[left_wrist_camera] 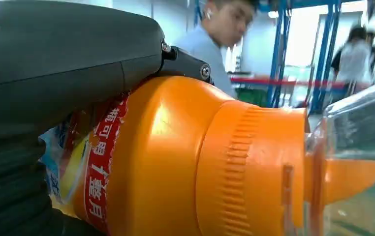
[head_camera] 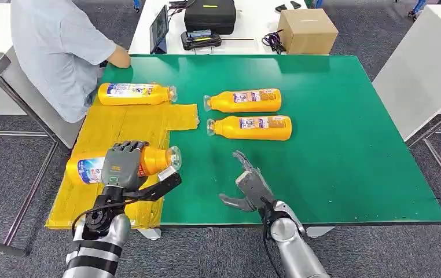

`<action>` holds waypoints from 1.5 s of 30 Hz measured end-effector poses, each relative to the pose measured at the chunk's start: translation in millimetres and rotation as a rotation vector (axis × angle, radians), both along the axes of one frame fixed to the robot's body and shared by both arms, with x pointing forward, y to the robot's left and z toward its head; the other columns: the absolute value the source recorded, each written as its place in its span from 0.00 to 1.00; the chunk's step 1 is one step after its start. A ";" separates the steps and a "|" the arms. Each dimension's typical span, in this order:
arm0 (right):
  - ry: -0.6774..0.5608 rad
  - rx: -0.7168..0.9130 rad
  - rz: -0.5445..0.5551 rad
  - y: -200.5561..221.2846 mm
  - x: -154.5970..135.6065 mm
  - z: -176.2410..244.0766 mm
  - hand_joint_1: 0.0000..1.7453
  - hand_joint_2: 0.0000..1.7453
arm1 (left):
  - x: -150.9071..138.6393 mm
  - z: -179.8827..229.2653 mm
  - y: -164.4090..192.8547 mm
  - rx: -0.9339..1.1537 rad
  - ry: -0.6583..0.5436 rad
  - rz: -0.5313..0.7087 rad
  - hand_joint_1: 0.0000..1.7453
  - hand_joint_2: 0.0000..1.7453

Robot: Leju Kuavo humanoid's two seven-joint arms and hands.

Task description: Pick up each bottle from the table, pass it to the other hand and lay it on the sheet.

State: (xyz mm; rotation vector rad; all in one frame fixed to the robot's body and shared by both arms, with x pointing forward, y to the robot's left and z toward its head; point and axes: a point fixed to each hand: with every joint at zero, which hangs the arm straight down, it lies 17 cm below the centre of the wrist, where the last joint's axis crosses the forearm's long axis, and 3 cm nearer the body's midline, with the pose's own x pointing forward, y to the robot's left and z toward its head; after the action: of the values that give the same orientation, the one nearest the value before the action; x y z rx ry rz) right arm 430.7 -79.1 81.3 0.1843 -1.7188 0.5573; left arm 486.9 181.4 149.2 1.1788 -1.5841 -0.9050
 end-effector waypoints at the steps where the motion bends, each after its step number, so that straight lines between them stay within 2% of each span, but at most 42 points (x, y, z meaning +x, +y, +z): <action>1: 0.000 0.002 -0.005 -2.6 -0.2 -1.0 0.00 1.00 | 1.7 -9.8 -0.1 0.008 0.026 -0.001 1.00 1.00; 5: -0.004 0.017 -0.020 -10.7 -0.3 -2.1 0.00 1.00 | 7.8 -41.7 -3.9 0.047 0.120 -0.027 1.00 1.00; 12: -0.004 0.023 -0.026 -14.0 0.4 -3.1 0.00 1.00 | 13.0 -68.0 -9.1 0.093 0.184 -0.071 0.98 1.00; 13: -0.003 0.023 -0.026 -13.9 0.1 -3.8 0.00 1.00 | 13.1 -71.3 -11.0 0.087 0.191 -0.088 0.88 1.00; 15: -0.001 0.022 -0.025 -14.4 -0.1 -5.1 0.00 1.00 | 12.6 -77.4 -16.2 0.067 0.203 -0.125 0.80 1.00; 17: 0.002 0.019 -0.026 -15.7 0.0 -6.9 0.00 1.00 | 12.9 -81.2 -19.8 0.065 0.208 -0.149 0.24 1.00; 18: 0.002 0.020 -0.027 -16.7 0.1 -7.6 0.00 1.00 | 13.6 -82.2 -21.1 0.064 0.207 -0.160 0.06 1.00; 22: 0.002 0.019 -0.028 -19.2 1.3 -8.8 0.00 1.00 | 14.3 -90.5 -25.2 0.075 0.222 -0.187 0.06 1.00; 23: 0.003 0.018 -0.029 -19.7 1.5 -9.5 0.00 1.00 | 14.4 -91.7 -27.0 0.080 0.225 -0.193 0.00 1.00; 27: 0.007 0.015 -0.029 -20.7 2.2 -11.5 0.00 1.00 | 14.7 -96.6 -28.7 0.089 0.237 -0.200 0.00 1.00; 36: -0.006 0.012 -0.032 -21.2 11.6 -7.6 0.00 1.00 | 23.4 -118.2 -28.0 0.112 0.349 -0.191 0.00 1.00; 45: -0.002 0.002 -0.062 -30.5 15.4 -12.0 0.00 1.00 | 23.4 -114.2 -32.9 0.134 0.316 -0.194 0.00 1.00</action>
State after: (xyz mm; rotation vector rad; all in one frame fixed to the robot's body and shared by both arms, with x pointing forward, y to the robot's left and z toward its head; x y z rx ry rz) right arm 446.0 -109.6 69.2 0.1313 -1.7212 0.5103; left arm 510.2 148.6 35.0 0.9271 -1.4115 -1.2739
